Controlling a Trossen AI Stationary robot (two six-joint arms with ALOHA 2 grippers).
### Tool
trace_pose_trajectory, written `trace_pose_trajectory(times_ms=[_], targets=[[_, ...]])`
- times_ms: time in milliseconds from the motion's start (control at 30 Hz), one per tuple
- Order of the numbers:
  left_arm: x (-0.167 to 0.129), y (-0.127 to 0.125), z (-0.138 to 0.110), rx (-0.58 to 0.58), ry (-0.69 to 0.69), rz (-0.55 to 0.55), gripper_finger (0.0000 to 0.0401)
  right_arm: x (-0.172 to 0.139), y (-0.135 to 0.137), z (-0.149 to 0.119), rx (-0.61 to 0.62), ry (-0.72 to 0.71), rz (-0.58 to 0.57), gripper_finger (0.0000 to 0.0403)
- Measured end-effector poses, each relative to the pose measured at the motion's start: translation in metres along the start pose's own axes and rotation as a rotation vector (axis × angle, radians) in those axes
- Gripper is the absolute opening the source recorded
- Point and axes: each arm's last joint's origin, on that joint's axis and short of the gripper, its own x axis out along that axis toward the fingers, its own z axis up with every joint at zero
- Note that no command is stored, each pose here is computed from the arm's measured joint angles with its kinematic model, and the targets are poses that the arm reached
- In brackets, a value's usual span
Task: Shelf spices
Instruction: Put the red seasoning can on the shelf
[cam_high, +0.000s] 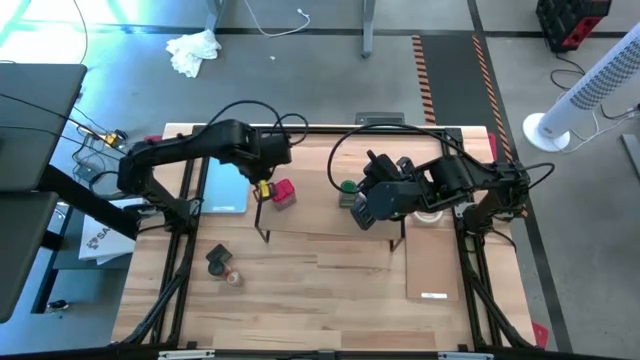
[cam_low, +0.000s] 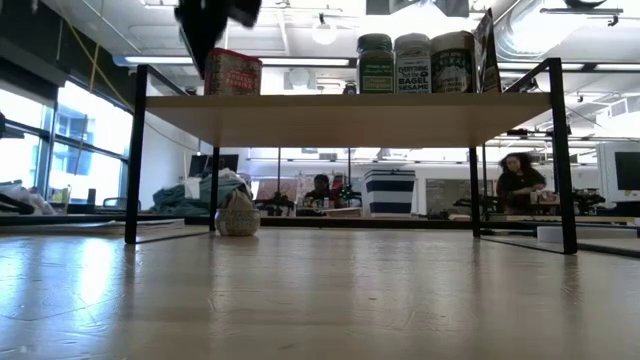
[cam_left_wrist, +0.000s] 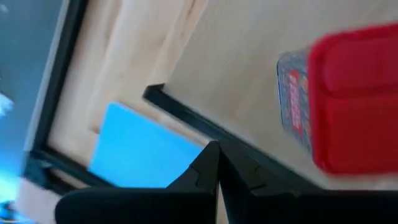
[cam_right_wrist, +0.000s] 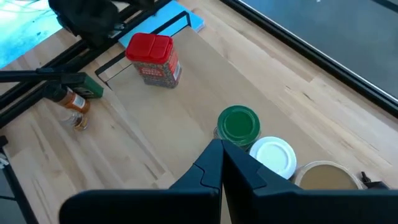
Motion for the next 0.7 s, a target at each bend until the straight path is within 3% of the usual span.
trace_pose_trajectory(times_ms=[133,467,700], targets=[[0.013,-0.002,0.002,-0.053,0.014,-0.058,0.0001,0.0,0.0,0.0,0.001,-0.002,0.001,0.0],[0.011,-0.026,-0.002,-0.062,0.01,-0.138,0.0001,0.0,0.0,0.0,0.002,-0.01,-0.003,0.0],[0.009,-0.039,0.007,-0.085,-0.091,-0.2,0.0,0.001,-0.002,0.003,0.01,-0.041,-0.032,0.0]])
